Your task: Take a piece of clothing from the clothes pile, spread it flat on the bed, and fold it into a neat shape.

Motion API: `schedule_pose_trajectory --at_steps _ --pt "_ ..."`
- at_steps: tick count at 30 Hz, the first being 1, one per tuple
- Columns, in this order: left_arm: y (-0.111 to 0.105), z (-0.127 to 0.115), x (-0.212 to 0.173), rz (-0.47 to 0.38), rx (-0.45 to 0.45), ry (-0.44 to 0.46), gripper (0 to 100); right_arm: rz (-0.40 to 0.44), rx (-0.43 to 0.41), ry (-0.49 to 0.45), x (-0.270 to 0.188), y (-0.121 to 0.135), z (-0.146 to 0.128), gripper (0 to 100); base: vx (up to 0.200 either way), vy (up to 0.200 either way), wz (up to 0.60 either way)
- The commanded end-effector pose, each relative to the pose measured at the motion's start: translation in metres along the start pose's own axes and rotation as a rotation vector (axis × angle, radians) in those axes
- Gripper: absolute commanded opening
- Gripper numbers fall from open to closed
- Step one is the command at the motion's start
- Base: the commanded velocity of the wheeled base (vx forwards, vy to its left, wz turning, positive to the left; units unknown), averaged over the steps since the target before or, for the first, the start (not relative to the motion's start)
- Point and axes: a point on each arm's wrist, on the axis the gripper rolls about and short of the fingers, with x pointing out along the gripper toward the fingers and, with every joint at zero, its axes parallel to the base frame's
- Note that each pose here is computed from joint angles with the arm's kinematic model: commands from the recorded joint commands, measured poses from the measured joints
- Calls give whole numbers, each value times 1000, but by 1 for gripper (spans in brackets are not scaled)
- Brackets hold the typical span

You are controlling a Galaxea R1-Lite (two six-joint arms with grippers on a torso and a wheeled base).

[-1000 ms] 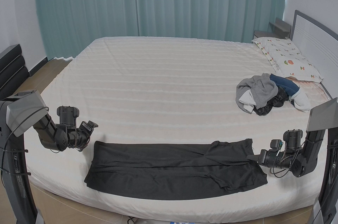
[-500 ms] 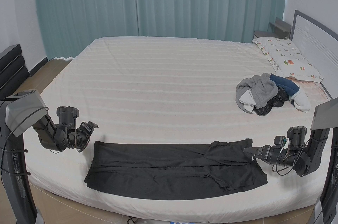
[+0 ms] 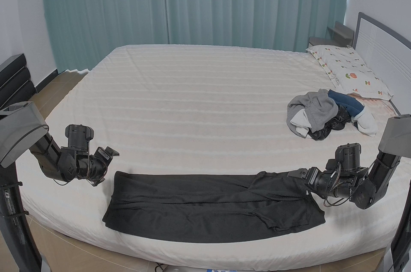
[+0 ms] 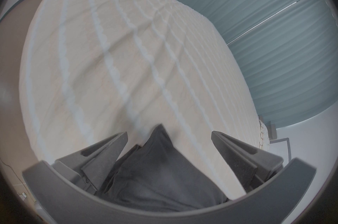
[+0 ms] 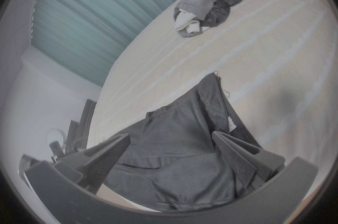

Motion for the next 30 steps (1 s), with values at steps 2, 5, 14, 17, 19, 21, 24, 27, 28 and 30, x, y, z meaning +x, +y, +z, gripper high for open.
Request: schedule_pose_trajectory --at_steps 2,5,14,17,19,21,24,27,28,30 --pt "12 -33 -25 53 45 83 100 5 119 -5 -3 23 -8 100 0 0 0" --pt "19 -50 -26 91 78 125 100 -22 141 24 -1 18 -18 100 0 0 0" --pt "18 -55 -25 97 91 137 100 -53 157 46 3 10 -23 100 0 0 0" --pt "21 -56 -22 106 91 141 100 -50 156 44 3 11 -23 100 0 0 0" --pt "21 -57 -20 110 92 144 100 -50 156 44 3 11 -23 100 0 0 0" --pt "23 -58 -15 118 92 148 100 -49 155 45 3 11 -24 100 0 0 0" --pt "23 -58 -12 122 92 145 100 -46 153 46 3 12 -24 100 0 0 0" --pt "24 -59 -8 130 92 146 100 -48 151 49 4 12 -25 100 0 0 0" --pt "24 -59 -7 130 94 146 100 -49 152 50 3 12 -25 100 0 0 0" --pt "22 -58 -6 137 95 126 100 -50 152 51 3 12 -26 100 0 0 0"
